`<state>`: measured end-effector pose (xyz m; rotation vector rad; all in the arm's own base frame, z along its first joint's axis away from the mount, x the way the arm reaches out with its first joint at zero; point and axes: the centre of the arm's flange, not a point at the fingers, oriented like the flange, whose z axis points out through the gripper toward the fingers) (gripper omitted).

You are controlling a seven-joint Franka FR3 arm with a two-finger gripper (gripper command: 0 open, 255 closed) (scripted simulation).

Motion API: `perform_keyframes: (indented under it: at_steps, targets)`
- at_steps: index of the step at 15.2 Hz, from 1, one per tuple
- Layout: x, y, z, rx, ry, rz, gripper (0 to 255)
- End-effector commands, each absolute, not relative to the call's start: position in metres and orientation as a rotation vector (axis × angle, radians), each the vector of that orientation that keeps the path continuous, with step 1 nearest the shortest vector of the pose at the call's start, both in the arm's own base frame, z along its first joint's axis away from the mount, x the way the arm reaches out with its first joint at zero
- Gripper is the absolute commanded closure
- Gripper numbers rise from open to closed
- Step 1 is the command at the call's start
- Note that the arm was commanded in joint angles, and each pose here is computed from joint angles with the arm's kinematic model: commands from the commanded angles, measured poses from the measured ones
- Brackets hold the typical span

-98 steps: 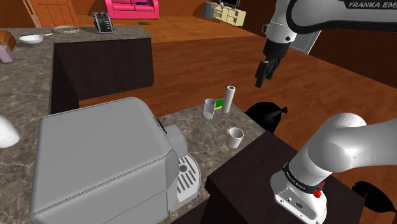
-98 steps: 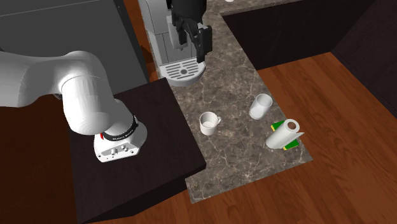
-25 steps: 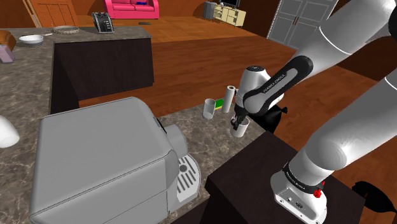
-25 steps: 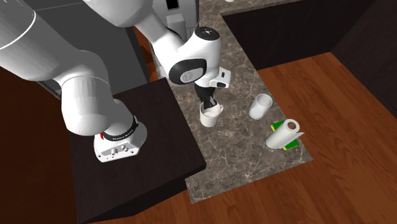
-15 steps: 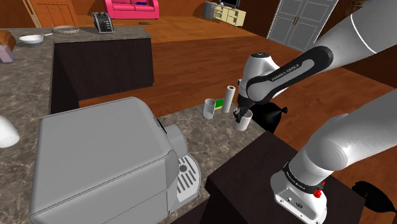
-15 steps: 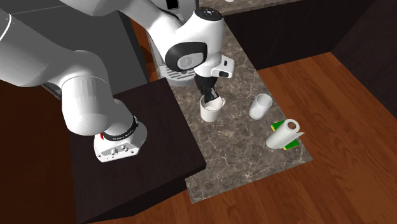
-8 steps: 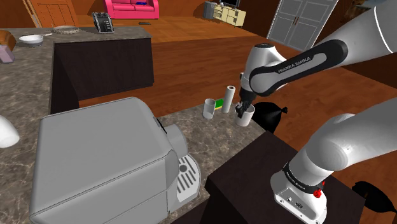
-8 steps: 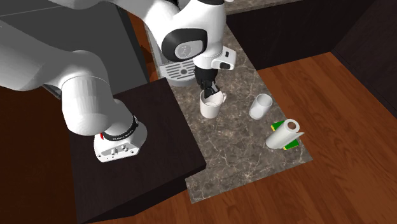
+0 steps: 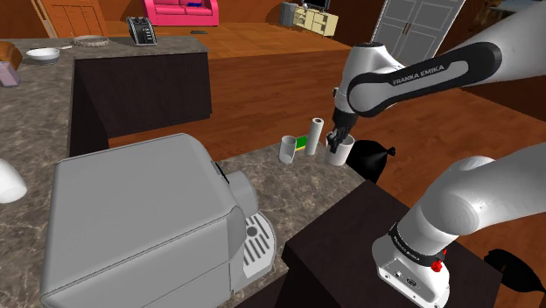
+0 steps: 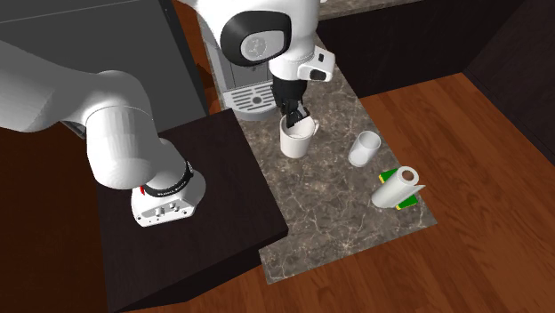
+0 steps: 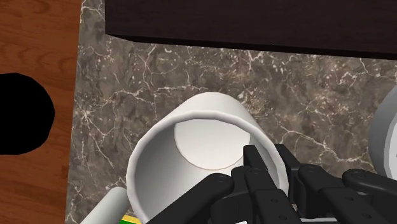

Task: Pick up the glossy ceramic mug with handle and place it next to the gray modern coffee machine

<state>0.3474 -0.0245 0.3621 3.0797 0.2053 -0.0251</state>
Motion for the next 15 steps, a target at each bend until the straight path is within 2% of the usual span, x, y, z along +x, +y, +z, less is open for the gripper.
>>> perform_keyframes:
  at_steps: [1,15]
  targets:
    - [0.347,-0.025,0.373,3.080,0.205,-0.026,255]
    - [0.347,-0.025,0.447,3.080,0.205,-0.026,255]
